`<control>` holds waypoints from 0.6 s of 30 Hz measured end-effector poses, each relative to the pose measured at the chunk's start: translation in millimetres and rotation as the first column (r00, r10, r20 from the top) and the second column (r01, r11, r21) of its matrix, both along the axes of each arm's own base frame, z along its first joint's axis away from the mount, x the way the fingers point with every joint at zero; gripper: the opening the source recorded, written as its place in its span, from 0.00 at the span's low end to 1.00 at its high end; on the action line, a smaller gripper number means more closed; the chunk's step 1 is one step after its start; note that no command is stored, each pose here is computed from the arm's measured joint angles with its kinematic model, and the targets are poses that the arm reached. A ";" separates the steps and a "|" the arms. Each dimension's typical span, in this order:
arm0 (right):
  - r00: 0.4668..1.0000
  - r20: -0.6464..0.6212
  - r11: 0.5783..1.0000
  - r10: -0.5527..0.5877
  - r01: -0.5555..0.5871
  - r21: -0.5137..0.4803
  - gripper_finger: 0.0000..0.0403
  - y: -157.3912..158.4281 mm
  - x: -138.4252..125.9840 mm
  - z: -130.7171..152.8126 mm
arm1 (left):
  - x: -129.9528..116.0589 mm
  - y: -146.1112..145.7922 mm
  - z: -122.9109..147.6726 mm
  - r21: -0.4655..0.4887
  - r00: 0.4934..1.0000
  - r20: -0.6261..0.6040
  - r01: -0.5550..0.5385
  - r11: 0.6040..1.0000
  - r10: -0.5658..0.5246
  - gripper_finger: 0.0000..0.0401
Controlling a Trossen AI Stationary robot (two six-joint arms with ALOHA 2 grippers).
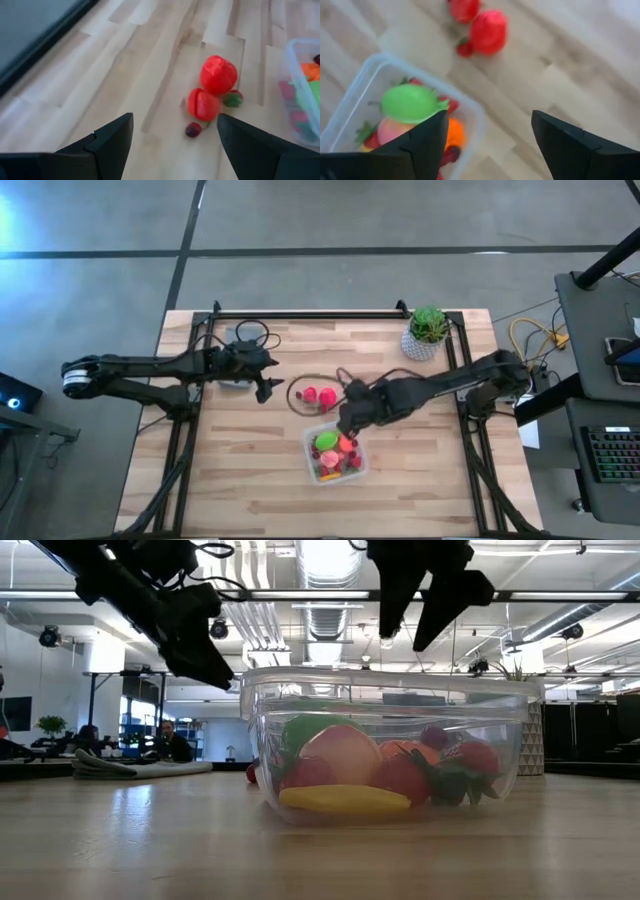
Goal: Pick and placing Produce into tupperware
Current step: Put the red cherry into the transparent bin
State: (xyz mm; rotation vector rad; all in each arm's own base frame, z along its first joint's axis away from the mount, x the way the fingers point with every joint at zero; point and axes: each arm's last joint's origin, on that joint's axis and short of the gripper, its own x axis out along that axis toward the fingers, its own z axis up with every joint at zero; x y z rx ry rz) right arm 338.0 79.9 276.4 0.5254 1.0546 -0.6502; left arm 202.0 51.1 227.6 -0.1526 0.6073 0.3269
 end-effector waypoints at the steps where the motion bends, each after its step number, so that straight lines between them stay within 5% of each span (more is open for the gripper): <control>1: 1.000 0.003 1.000 -0.012 0.012 -0.007 0.69 -4.6 -2.9 4.4 | 0.3 0.3 0.0 0.015 1.000 -0.001 0.002 1.000 -0.002 0.68; 7: 0.996 -0.005 0.995 -0.088 0.088 -0.051 0.67 -30.8 -17.5 21.8 | 6.6 3.7 -8.8 0.083 0.998 -0.055 -0.012 0.996 0.017 0.68; 18: 0.989 -0.025 0.988 -0.146 0.144 -0.058 0.67 -50.0 -20.2 22.6 | 39.7 7.1 -59.3 0.129 0.928 -0.259 0.308 0.943 -0.268 0.68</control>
